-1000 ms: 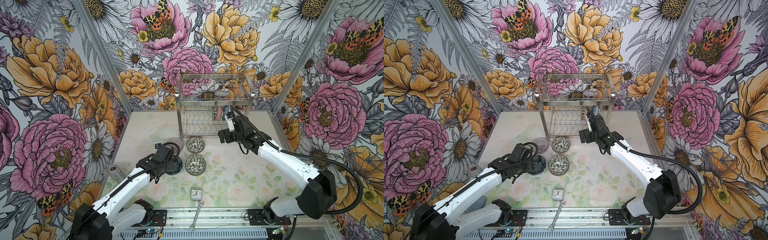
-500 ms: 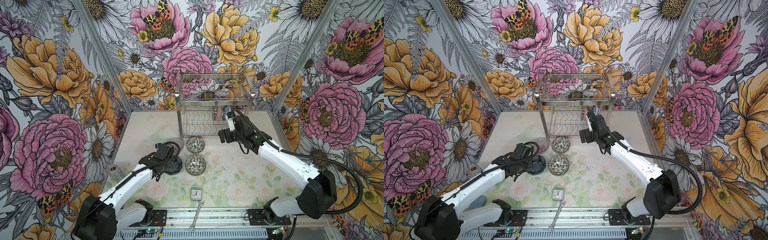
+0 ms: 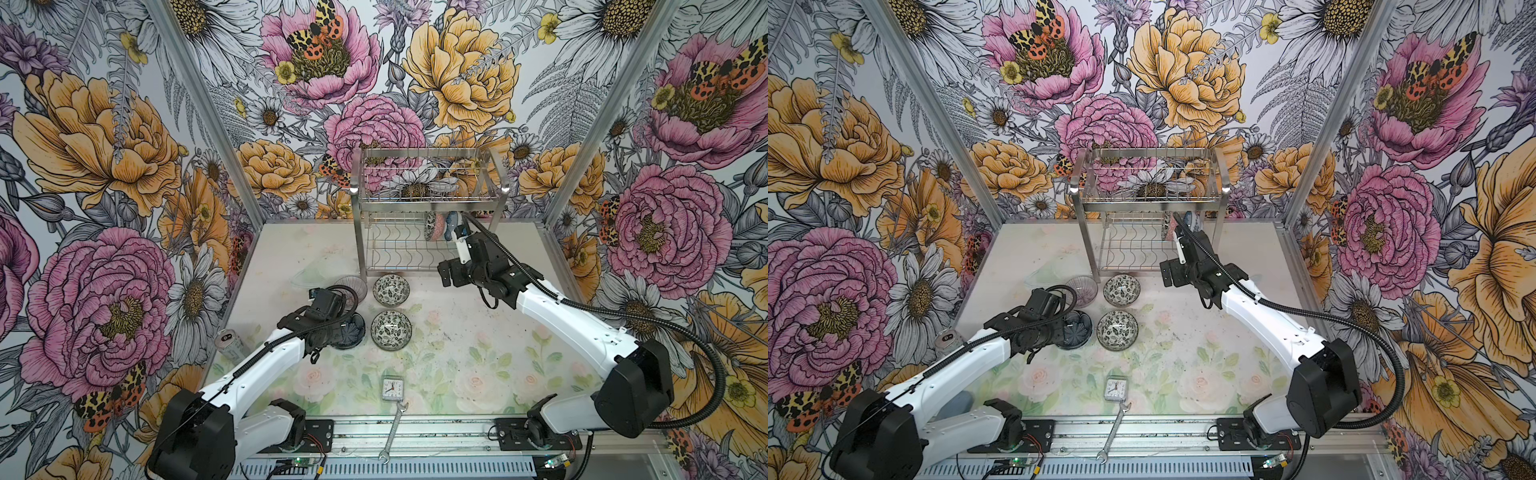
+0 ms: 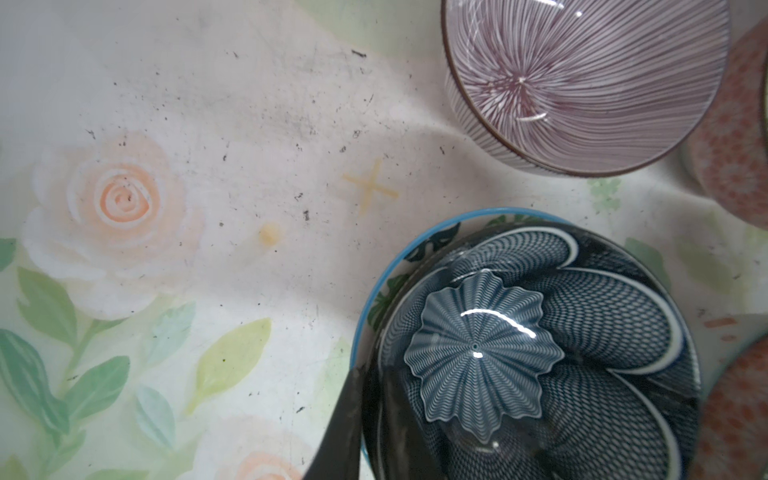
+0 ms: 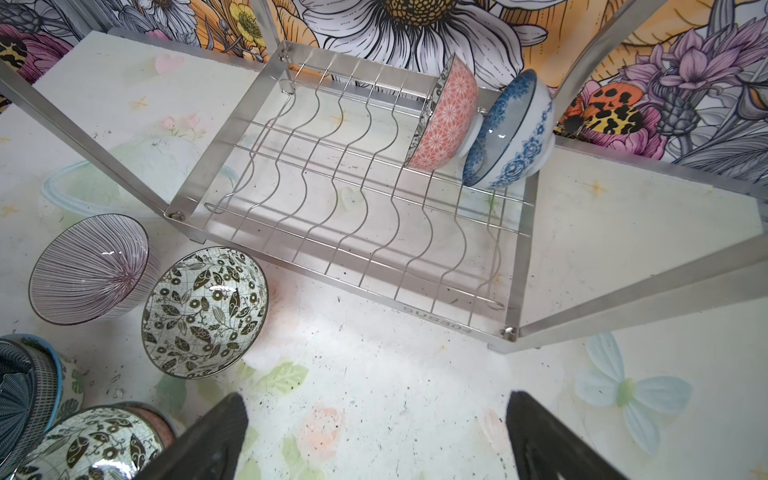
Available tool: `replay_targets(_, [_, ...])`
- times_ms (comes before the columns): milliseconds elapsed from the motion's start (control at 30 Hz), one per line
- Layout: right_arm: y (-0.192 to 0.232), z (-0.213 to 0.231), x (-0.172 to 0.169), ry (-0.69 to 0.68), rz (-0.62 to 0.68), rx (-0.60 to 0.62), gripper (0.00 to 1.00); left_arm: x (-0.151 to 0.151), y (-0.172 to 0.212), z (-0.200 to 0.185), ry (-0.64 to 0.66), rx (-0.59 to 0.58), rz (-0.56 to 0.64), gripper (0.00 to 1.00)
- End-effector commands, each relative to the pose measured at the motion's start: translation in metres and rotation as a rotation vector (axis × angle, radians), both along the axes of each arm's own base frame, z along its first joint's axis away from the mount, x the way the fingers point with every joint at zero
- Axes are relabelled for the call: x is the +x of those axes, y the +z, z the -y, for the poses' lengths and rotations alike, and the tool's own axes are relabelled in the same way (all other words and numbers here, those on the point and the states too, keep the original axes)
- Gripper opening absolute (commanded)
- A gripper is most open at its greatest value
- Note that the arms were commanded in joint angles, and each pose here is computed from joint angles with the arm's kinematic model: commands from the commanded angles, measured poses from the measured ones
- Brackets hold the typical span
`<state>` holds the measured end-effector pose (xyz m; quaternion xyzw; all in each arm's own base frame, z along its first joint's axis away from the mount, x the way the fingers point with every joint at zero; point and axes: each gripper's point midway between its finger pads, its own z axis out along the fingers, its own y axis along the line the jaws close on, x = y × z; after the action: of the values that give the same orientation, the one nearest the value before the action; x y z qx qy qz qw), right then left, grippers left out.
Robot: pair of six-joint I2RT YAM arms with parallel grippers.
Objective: Load the bowls into the dish rack
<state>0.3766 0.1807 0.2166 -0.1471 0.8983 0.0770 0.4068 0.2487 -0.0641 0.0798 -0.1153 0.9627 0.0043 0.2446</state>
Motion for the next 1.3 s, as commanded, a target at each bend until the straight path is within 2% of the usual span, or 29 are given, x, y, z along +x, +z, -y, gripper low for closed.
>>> replay_targets(0, [0.006, 0.002, -0.001, 0.001, 0.018, 0.016, 0.99, 0.002, 0.004, 0.003, -0.01, -0.028, 0.027, 0.08])
replay_targets(233, [0.006, 0.002, -0.002, 0.002, 0.017, 0.019, 0.99, 0.001, 0.006, 0.001, -0.009, -0.035, 0.04, 0.0])
replay_targets(633, [0.004, 0.002, -0.002, 0.004, 0.011, 0.019, 0.99, 0.005, 0.02, 0.004, -0.027, -0.048, 0.074, 0.0])
replay_targets(1133, [0.001, 0.0, -0.001, 0.007, 0.003, 0.016, 0.99, 0.012, 0.045, 0.001, -0.049, 0.003, 0.102, 0.0])
replay_targets(1167, [0.0, 0.0, -0.001, 0.007, 0.002, 0.015, 0.99, 0.012, 0.044, 0.0, -0.048, 0.006, 0.099, 0.03])
replay_targets(1200, [0.0, 0.0, -0.001, 0.007, 0.002, 0.016, 0.99, 0.012, 0.044, 0.0, -0.046, 0.01, 0.098, 0.16])
replay_targets(1267, [0.0, 0.0, -0.001, 0.009, 0.001, 0.017, 0.99, 0.012, 0.044, -0.001, -0.044, 0.015, 0.101, 0.29])
